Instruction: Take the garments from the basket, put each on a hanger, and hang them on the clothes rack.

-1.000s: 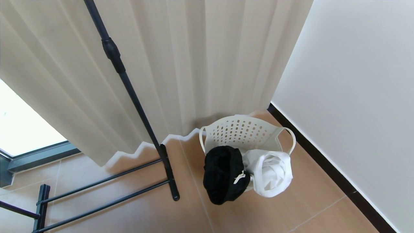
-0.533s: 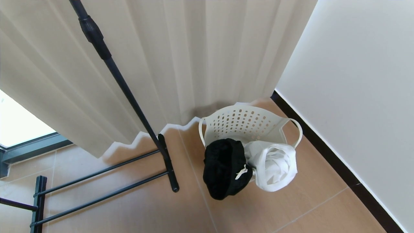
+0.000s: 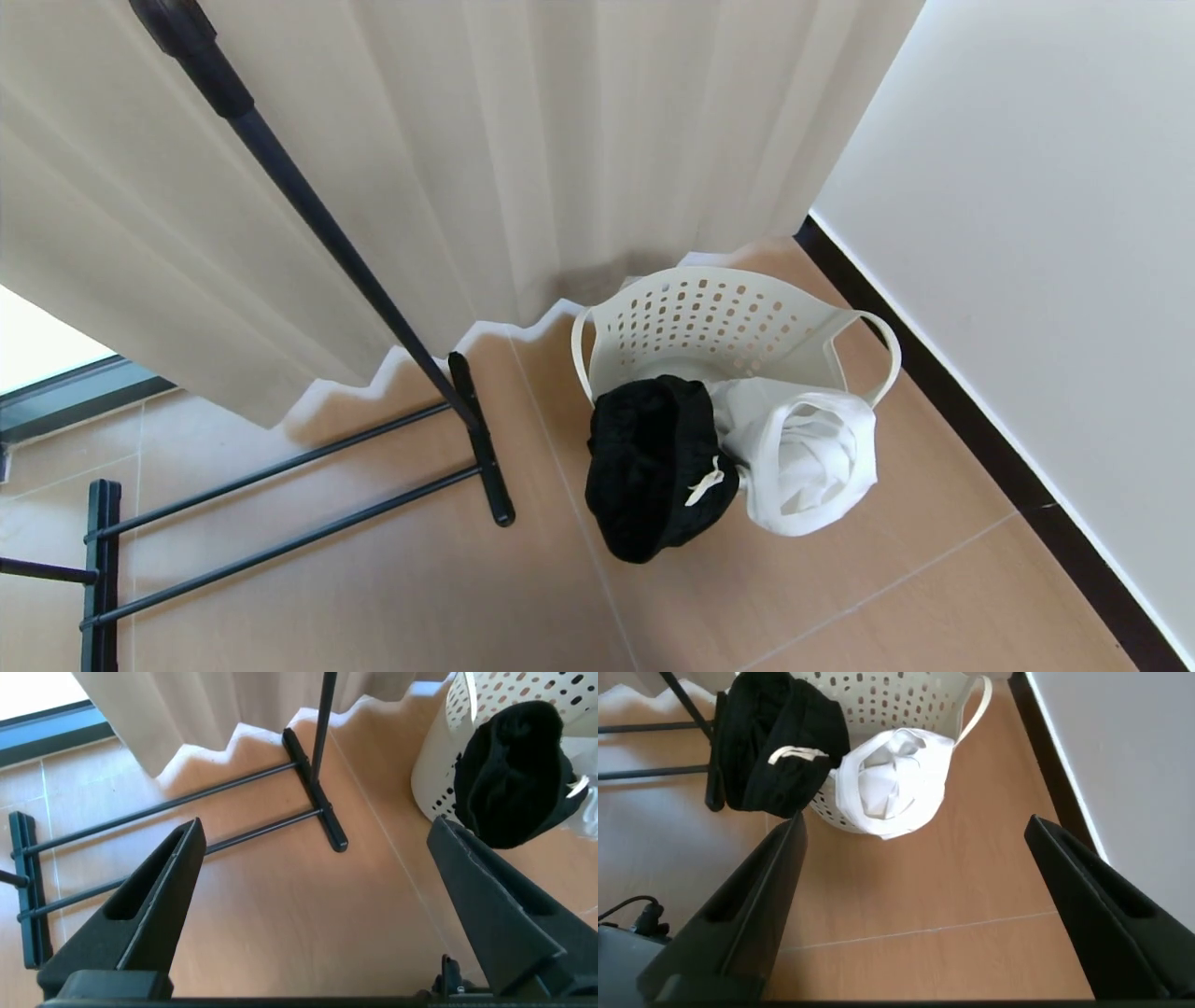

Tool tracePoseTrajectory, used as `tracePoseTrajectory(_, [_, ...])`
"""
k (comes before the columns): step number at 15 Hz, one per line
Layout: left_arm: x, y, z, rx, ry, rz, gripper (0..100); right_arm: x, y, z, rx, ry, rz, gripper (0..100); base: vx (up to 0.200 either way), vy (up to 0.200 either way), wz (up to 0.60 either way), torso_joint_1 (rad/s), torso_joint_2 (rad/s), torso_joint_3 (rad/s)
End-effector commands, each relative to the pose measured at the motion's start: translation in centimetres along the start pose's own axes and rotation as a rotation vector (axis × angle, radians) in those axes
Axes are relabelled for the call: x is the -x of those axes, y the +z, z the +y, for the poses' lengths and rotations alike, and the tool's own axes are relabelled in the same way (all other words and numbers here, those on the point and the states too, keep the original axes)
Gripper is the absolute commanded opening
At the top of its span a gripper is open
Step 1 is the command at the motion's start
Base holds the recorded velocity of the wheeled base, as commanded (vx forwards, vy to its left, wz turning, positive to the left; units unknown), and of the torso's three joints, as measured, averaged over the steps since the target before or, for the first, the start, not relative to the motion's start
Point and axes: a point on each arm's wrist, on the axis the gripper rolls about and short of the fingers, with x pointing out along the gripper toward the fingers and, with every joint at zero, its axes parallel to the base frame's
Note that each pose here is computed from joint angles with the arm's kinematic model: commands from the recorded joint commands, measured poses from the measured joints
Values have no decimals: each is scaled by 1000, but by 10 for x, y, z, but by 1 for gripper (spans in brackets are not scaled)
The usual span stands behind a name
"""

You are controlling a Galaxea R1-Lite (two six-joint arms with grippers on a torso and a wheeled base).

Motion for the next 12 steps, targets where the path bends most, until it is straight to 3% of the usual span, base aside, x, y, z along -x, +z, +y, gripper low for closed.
tracePoseTrajectory(1, [0, 0, 0, 1, 0, 0, 100, 0, 0, 1, 20, 44, -5, 100, 0, 0, 0, 2, 7, -198])
tracePoseTrajectory(3, [0, 0, 0, 1, 0, 0, 100, -2, 1, 0, 17, 61, 22, 100, 0, 0, 0, 2, 2, -208])
tracePoseTrajectory(7, [0, 0, 0, 2, 1, 0, 100, -19, 3, -3, -28, 85, 236, 100, 0, 0, 0, 0, 4, -160])
tracePoseTrajectory(8, [0, 0, 0, 2, 1, 0, 100, -33, 11, -6, -48, 107, 353, 100, 0, 0, 0, -2, -2, -56])
tracePoseTrajectory(9, [0, 0, 0, 1, 1, 0, 100, -50, 29, -11, -37, 123, 382, 100, 0, 0, 0, 0, 0, 0])
tracePoseTrajectory(12, [0, 0, 0, 2, 3, 1, 100, -121, 65, -23, 111, 196, 534, 100, 0, 0, 0, 0, 0, 0])
